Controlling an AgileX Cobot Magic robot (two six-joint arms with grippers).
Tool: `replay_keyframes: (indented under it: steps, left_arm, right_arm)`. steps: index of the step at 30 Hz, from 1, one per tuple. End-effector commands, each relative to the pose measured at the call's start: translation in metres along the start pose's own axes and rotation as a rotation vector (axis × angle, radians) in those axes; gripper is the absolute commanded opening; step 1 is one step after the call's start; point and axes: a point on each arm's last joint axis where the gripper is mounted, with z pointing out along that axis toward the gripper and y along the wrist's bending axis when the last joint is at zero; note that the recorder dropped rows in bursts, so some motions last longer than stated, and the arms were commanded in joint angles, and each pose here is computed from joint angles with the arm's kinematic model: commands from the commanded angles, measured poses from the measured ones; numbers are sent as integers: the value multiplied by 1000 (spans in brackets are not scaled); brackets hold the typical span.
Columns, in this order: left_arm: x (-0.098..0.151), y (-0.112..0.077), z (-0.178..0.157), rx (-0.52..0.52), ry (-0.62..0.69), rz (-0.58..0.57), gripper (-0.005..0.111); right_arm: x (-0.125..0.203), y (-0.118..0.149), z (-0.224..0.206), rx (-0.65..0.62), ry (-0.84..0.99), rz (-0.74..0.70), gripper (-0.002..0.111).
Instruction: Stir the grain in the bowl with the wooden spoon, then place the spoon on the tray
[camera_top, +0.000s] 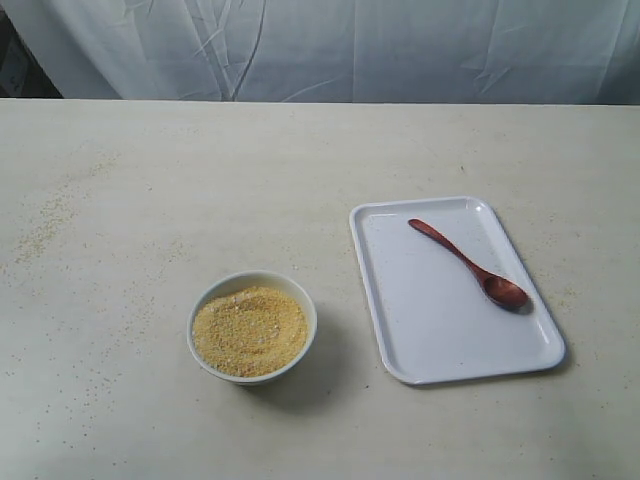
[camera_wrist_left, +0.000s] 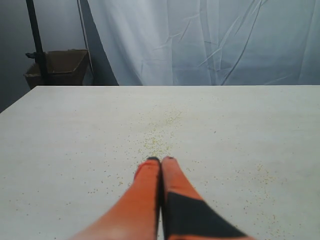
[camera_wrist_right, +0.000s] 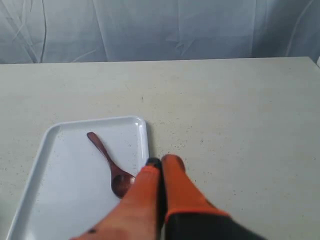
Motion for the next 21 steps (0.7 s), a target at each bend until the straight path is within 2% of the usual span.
replay_keyframes:
  steps: [1, 9, 21]
  left_arm:
    - [0, 0, 0, -2, -3, 0, 0]
    - [0, 0, 0, -2, -3, 0, 0]
    - [0, 0, 0, -2, -3, 0, 0]
  right_arm:
    - [3, 0, 1, 4, -6, -2, 0]
    - [24, 2, 20, -19, -105, -8, 0]
    - [35, 3, 23, -33, -50, 38, 0]
